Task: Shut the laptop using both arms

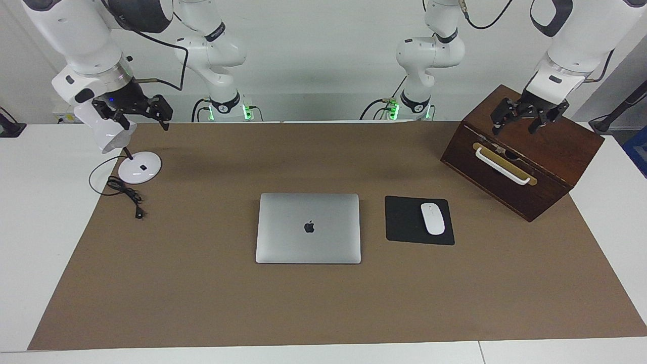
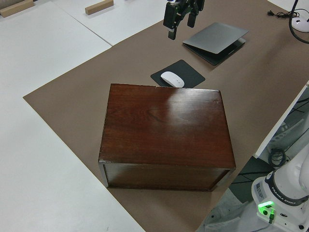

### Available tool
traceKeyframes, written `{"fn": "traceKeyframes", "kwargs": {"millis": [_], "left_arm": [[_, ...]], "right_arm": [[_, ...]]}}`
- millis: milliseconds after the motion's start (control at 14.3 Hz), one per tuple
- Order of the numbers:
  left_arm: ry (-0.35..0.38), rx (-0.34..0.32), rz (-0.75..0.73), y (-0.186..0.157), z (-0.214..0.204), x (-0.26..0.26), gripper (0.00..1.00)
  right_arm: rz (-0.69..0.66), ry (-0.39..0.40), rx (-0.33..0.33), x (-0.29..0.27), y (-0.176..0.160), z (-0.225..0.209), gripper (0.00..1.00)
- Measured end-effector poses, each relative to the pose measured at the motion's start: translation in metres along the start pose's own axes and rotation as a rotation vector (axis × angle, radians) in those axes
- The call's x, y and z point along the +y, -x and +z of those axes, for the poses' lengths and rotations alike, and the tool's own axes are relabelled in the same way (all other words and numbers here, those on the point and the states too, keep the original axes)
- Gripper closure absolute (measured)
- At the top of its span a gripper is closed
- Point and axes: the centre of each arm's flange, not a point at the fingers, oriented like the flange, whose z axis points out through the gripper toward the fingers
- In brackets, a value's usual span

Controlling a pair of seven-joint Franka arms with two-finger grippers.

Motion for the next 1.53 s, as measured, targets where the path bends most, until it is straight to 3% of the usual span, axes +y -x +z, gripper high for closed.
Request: {"fn": "traceKeyframes", "kwargs": {"millis": [488, 1326, 1535], "left_arm": [[0.0, 0.0, -0.011, 0.0, 0.0, 0.0, 0.0], [0.0, 0.0, -0.012, 0.0, 0.0, 0.0, 0.0], [0.0, 0.0, -0.012, 0.0, 0.0, 0.0, 0.0]], "right_arm": [[-0.006, -0.01, 0.038, -0.004, 0.015, -0.03, 0.0], [-0.007, -0.01, 0.022, -0.005, 0.012, -0.024, 0.0], [0.002, -0.008, 0.047, -0.006, 0.002, -0.015, 0.0]]}}
